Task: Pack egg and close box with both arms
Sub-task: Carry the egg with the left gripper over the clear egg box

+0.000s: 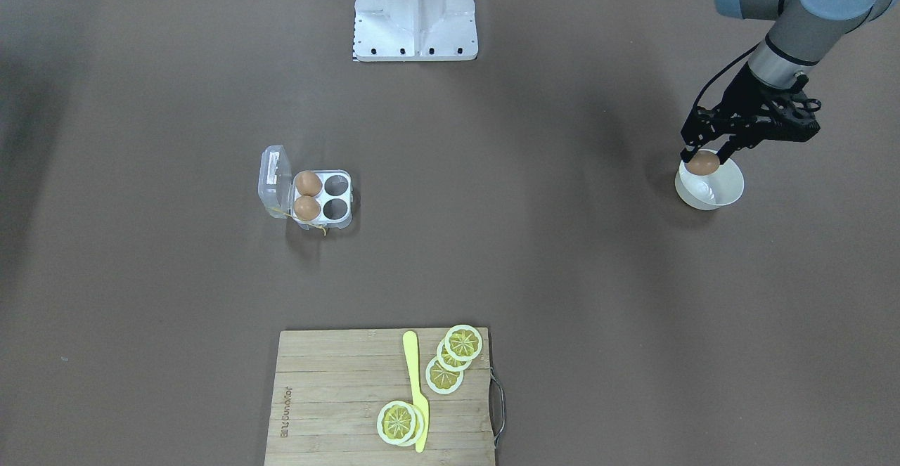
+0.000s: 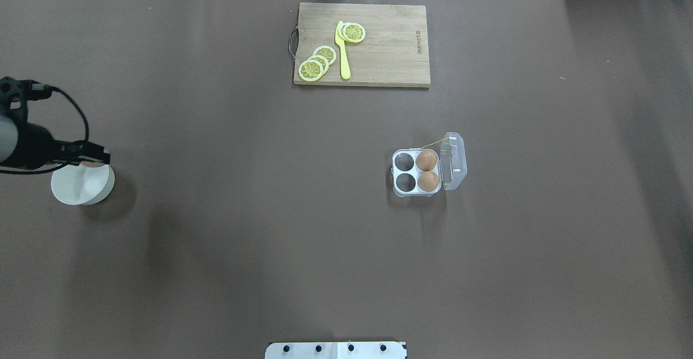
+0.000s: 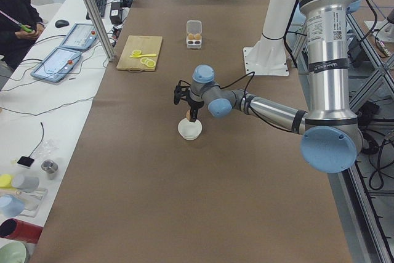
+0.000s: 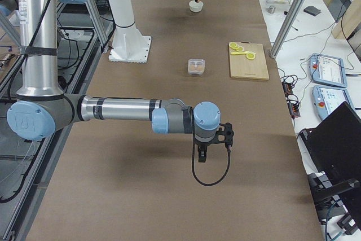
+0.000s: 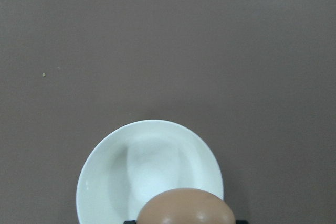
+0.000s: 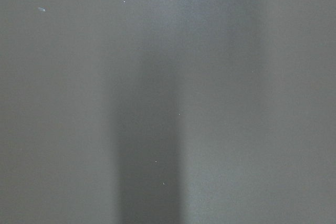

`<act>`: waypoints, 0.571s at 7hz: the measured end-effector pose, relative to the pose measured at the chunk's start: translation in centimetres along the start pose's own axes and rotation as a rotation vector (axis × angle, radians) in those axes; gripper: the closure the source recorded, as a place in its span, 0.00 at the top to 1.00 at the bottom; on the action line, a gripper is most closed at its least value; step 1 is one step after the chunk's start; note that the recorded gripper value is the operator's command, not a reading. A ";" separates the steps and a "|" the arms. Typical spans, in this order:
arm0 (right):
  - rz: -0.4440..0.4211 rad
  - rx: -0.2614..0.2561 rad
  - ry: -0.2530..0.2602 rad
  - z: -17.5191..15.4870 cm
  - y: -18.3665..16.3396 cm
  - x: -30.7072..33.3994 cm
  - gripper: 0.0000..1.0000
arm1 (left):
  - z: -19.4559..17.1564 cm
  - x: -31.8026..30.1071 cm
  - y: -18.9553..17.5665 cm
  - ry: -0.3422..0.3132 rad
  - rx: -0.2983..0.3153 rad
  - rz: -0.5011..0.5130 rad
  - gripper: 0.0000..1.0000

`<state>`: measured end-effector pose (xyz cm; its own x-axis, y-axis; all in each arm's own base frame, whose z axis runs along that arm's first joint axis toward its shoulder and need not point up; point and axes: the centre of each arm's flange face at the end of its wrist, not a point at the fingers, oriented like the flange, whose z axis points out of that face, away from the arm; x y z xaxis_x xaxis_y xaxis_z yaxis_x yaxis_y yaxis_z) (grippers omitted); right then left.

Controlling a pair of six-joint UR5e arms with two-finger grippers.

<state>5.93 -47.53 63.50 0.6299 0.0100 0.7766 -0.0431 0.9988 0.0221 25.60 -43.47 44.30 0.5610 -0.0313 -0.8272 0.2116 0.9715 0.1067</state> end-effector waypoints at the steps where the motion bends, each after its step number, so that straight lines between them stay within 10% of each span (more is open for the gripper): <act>1: -0.002 0.000 -0.001 0.0 -0.2 -0.1 1.00 | 0.1 5.3 -2.5 0.070 0.028 -0.098 0.38; 4: -0.004 0.005 -0.002 -0.3 -1.5 -0.6 1.00 | 3.9 25.1 -3.0 0.239 0.052 -0.312 0.38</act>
<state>5.91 -49.04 62.81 0.6286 0.0054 0.7777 -0.0443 0.9986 0.0288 42.18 -48.06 25.39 0.2623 -0.2621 -0.9287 0.3861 0.9105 -0.1479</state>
